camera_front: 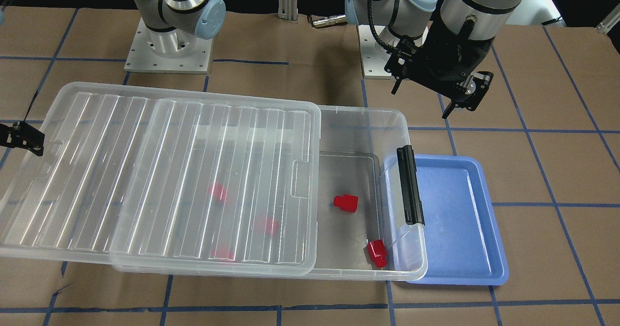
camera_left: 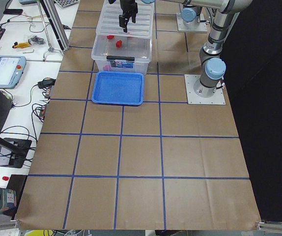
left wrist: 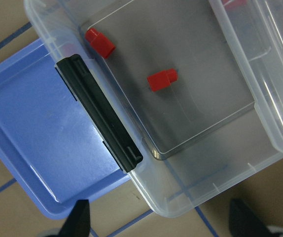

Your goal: Place red block in blue tray from box

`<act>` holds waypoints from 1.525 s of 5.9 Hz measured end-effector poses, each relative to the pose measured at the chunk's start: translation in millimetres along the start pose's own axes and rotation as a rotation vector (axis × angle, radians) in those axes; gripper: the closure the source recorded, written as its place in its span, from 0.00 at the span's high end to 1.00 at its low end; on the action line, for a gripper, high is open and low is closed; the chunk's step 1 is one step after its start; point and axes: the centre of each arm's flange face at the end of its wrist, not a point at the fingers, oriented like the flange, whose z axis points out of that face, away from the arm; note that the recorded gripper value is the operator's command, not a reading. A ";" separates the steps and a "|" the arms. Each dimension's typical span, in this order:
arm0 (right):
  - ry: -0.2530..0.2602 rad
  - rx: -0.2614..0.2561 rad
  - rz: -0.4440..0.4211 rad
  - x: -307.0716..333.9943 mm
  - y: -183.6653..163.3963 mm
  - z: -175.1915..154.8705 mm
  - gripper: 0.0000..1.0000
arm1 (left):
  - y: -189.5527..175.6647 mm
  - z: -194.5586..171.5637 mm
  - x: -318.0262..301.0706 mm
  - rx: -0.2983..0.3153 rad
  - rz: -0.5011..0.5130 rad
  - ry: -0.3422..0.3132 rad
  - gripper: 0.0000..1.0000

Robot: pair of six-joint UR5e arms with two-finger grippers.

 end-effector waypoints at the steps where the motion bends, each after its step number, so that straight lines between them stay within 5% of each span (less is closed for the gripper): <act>1: 0.004 0.005 0.000 1.7 -1.0 -2.9 1.00 | -3.4 6.6 -3.4 -0.012 0.170 0.006 0.98; 3: 0.033 0.047 0.009 7.5 -5.9 -31.2 1.00 | -9.9 26.0 -6.9 -0.029 0.455 0.022 0.97; 6: 0.066 0.146 0.057 -41.5 -15.2 -130.1 1.00 | -29.2 80.4 1.0 0.040 0.774 -0.059 0.97; 9: 0.020 0.178 0.163 -203.3 -12.9 -178.9 1.00 | -50.4 166.4 28.3 0.066 0.890 -0.109 0.98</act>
